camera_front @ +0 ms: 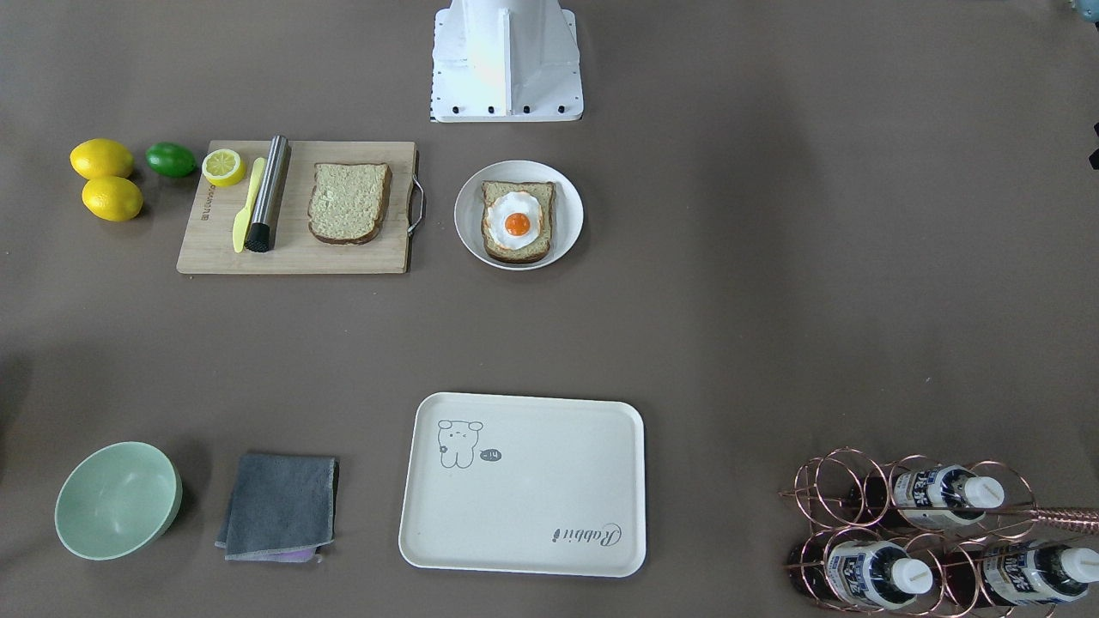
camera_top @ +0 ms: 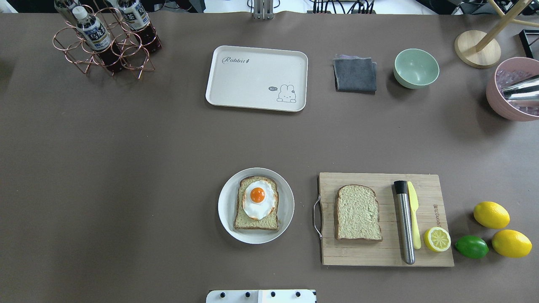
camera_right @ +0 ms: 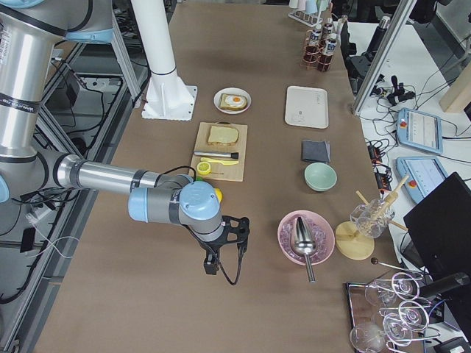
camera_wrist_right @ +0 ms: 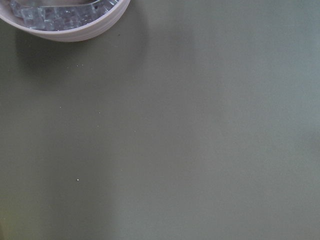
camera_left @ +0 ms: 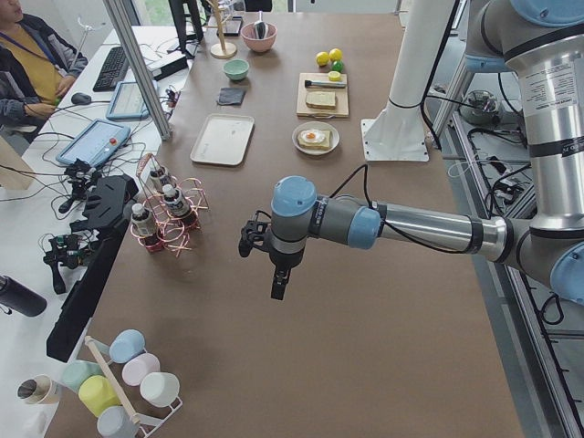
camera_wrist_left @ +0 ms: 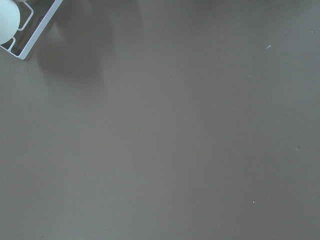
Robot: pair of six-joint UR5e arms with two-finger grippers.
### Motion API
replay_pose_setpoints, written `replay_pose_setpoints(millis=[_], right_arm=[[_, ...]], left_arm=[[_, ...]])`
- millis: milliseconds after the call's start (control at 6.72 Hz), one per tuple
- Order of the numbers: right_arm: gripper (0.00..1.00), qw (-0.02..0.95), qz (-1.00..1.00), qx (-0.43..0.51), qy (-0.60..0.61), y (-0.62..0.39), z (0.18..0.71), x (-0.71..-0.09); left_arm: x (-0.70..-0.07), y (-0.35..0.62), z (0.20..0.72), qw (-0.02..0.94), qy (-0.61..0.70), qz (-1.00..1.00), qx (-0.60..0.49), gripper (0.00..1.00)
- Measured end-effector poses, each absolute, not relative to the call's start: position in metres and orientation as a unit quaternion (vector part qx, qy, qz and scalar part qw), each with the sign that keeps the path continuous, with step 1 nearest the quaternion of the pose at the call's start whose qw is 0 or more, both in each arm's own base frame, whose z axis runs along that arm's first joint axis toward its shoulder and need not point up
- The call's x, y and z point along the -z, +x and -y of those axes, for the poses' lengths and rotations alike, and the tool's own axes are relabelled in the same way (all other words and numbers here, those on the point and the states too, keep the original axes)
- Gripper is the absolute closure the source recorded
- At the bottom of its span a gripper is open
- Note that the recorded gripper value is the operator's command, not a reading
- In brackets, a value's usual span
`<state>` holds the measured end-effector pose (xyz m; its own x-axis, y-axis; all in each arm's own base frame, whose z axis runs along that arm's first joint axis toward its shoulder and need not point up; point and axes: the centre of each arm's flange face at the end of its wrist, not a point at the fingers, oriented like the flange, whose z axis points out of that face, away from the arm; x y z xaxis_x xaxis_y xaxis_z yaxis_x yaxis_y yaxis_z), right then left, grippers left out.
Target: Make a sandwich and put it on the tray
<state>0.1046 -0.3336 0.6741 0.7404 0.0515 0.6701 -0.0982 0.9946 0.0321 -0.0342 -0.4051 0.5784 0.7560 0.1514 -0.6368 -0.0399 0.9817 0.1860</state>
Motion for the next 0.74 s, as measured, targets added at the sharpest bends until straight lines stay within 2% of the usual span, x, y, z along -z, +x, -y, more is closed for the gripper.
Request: replay_pose_setpoints(millis=[744], right_arm=[[0.00,0.923,0.382,-0.039,0.035,0.1008,0.3328,-0.6721]], left_arm=[[-0.5843,-0.0315,0.4049,0.930,0.075,-0.355,-0.052,0.02]])
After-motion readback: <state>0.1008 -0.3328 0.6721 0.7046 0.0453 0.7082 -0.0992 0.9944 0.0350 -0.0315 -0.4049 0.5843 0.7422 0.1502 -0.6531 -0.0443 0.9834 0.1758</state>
